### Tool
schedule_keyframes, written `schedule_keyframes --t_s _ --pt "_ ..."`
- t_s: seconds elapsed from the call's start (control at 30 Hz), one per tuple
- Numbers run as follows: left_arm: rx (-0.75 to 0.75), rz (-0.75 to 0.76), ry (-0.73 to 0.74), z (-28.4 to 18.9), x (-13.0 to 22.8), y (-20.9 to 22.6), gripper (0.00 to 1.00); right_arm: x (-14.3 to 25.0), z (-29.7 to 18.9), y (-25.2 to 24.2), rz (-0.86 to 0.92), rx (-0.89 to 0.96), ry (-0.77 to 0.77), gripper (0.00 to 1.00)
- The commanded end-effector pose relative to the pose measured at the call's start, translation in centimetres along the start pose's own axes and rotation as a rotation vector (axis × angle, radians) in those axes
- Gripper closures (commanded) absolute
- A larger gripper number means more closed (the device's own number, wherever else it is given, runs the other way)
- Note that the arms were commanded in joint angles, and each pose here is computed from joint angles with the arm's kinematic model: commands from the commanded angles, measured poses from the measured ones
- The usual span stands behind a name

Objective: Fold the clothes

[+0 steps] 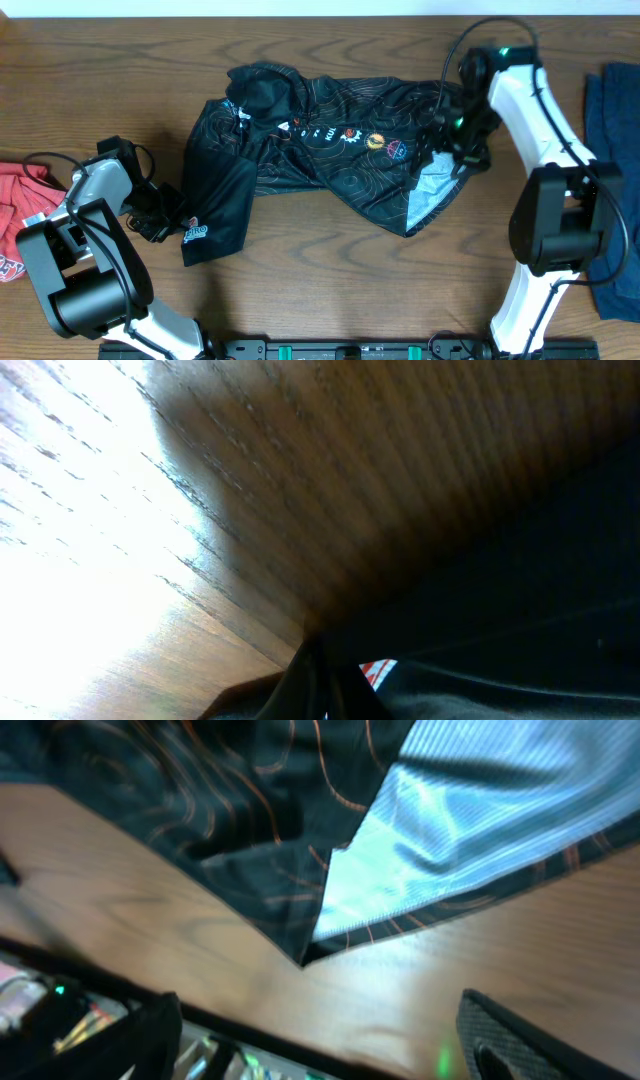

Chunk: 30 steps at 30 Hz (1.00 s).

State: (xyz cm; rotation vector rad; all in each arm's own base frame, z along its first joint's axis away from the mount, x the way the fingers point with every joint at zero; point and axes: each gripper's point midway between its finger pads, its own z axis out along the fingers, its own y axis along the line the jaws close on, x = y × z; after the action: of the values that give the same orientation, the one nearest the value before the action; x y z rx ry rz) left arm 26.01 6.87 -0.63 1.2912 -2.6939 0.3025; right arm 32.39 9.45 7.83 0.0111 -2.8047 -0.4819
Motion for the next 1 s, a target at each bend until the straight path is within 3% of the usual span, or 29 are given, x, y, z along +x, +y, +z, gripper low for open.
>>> schedule_keyframes --t_s 0.0,0.1,0.23,0.33,0.63,0.7,0.73,0.8,0.97 --pt "-0.061 0.0 0.056 2.0 1.1 1.5 0.95 0.8 2.5 0.6 -0.007 -0.022 0.04 0.2" --pt "-0.063 -0.001 0.059 2.0 1.1 1.5 0.94 0.5 4.2 1.1 -0.023 -0.062 0.028 0.28" --pt "-0.063 -0.001 0.059 2.0 1.1 1.5 0.94 -0.7 5.8 1.6 -0.011 -0.067 -0.023 0.2" --pt "-0.063 -0.001 0.059 2.0 1.2 1.5 0.94 -1.7 6.4 2.2 -0.004 -0.069 -0.062 0.2" --pt "-0.066 -0.002 0.066 2.0 1.3 1.6 0.94 -4.5 7.5 4.0 0.014 -0.091 -0.183 0.3" --pt "-0.068 -0.003 0.071 2.0 1.4 1.6 0.94 -4.6 7.7 3.9 0.038 -0.089 -0.189 0.41" --pt "-0.069 -0.003 0.072 2.0 1.5 1.6 0.94 -4.7 7.7 3.9 0.038 -0.089 -0.191 0.54" --pt "-0.07 -0.004 0.072 2.0 1.5 1.7 0.94 -4.8 7.7 3.6 0.05 -0.075 -0.196 0.99" --pt "-0.069 -0.004 0.072 2.0 1.5 1.6 0.94 -5.3 7.2 2.9 0.065 -0.056 -0.217 0.99"
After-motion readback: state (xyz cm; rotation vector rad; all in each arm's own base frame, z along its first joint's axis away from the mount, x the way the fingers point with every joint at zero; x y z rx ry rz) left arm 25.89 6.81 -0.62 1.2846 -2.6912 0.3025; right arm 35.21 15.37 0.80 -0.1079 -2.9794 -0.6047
